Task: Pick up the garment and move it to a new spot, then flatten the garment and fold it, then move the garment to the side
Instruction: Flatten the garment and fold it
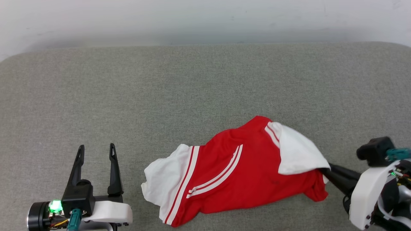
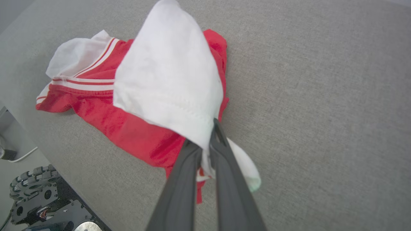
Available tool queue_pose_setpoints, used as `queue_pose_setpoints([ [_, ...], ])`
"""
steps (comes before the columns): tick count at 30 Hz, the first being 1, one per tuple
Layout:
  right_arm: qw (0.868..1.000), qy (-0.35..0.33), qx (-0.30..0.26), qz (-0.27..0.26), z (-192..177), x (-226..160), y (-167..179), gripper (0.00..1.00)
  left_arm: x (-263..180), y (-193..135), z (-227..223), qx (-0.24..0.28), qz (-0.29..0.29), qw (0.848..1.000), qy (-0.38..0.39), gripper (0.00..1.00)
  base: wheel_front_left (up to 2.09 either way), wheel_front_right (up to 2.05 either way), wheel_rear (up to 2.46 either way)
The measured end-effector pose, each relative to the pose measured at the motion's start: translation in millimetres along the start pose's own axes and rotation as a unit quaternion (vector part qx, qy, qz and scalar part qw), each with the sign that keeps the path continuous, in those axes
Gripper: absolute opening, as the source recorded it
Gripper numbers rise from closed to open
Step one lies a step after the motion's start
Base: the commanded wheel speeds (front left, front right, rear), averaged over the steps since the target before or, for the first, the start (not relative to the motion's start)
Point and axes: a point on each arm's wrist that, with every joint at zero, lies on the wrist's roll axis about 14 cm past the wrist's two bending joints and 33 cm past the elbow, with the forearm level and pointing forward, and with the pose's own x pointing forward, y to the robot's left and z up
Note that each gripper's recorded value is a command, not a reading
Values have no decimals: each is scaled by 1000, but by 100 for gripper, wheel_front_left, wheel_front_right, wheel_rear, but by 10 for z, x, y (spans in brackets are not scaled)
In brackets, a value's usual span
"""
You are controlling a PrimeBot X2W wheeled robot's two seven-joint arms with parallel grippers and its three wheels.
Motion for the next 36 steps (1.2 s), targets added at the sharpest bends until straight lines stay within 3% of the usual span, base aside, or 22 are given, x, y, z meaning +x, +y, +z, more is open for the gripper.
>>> queue_pose_setpoints([
  [7, 987, -99, 121, -42, 360, -47, -357, 0, 31, -50, -32, 0, -10, 1000, 3, 100, 0, 0, 0],
  [15, 951, -96, 239, -171, -45, -115, -1208, 0, 17, 18, -115, 6, -2, 1000, 16, 100, 0, 0, 0],
  [23, 891, -88, 339, -290, -603, -386, -1843, 0, 16, 63, -144, 9, 3, 1000, 20, 100, 0, 0, 0],
  [31, 833, -48, 379, -400, -1232, -891, -2226, 0, 20, 74, -163, 11, 4, 1000, 23, 100, 0, 0, 0],
  [35, 823, -26, 382, -419, -1411, -982, -2232, 0, 21, 76, -158, 11, 5, 1000, 22, 100, 0, 0, 0],
  [36, 824, -26, 379, -421, -1412, -983, -2232, 7, 22, 76, -156, 11, 4, 1000, 22, 100, 0, 0, 0],
])
